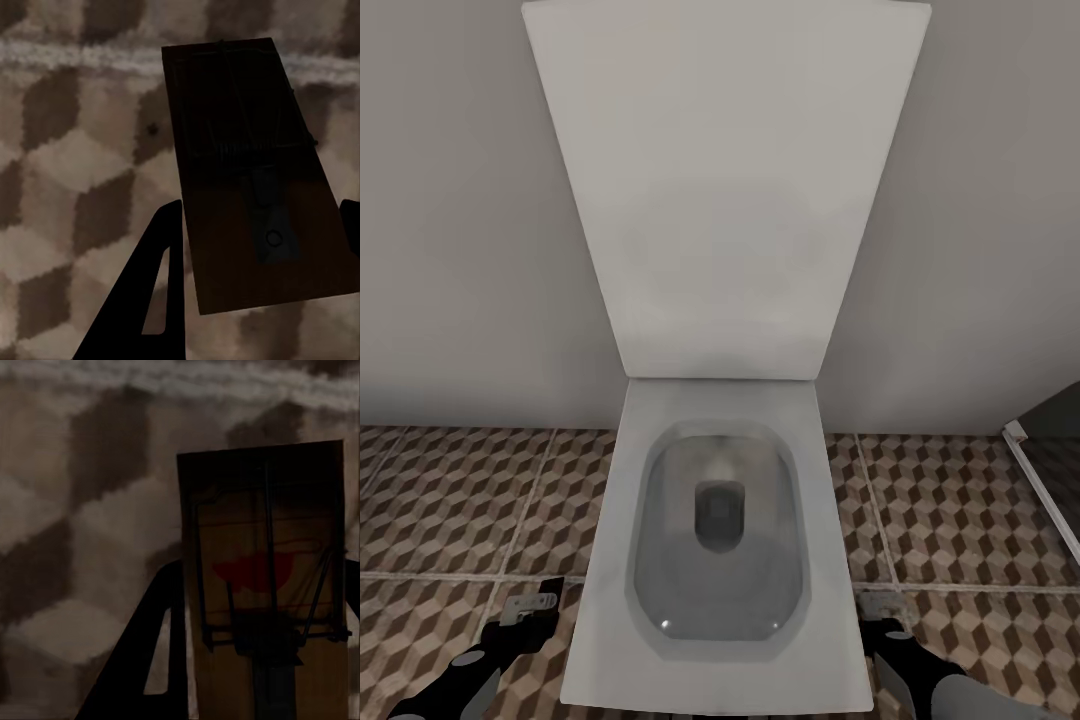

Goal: Take the four mousetraps from the cabinet in the bathroom and place them on the bathroom floor. Make sure all four end up on the same floor surface, and ensure that at least two of them are either under or directly next to the same bathroom sink.

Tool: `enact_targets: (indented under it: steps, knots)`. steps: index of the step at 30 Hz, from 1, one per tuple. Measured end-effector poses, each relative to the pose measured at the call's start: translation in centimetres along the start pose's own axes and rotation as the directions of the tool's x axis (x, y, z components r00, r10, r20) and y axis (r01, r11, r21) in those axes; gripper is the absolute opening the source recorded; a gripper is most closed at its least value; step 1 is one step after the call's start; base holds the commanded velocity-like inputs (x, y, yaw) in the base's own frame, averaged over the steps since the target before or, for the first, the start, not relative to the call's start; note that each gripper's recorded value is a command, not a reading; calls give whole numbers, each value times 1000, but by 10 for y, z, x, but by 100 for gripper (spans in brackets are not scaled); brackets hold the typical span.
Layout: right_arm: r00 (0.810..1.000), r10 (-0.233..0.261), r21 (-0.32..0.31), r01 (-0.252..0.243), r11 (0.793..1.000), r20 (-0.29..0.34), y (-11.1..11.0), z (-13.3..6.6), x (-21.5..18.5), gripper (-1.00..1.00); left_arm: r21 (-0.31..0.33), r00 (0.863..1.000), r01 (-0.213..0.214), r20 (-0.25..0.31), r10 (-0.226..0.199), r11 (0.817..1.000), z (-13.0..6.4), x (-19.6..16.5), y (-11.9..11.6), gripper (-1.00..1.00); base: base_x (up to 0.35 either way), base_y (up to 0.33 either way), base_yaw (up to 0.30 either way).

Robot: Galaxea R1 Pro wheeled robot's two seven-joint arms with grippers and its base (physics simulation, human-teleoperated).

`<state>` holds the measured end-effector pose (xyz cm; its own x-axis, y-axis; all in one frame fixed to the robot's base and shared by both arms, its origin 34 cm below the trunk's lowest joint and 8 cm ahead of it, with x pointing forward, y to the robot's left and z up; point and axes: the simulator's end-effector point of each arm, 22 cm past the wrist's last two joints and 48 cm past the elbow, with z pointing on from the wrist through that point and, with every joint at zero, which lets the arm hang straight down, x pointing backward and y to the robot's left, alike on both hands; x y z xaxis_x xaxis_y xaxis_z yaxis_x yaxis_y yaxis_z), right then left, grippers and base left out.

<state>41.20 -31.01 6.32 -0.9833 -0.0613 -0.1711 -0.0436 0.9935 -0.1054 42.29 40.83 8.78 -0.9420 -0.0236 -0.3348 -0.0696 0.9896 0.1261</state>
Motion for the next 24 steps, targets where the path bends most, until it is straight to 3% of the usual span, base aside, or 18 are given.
enact_targets:
  steps: [4, 8, 24]
  knots:
    - [1000, 3, -20, -3, 1000, 5, 19, -1, -4, -100, 0, 1000, 0, 0, 0, 1000, 0, 0, 0, -100, 0, 0, 0]
    - [1000, 5, -25, -5, 1000, 8, 24, -1, -5, -100, 0, 1000, 0, 1, 0, 1000, 0, 0, 0, -100, 0, 0, 0]
    - [1000, 10, -16, -10, 1000, 1, 19, -1, -2, -100, 1, 1000, 1, 1, -1, 1000, 0, 0, -1, -100, 0, 0, 0]
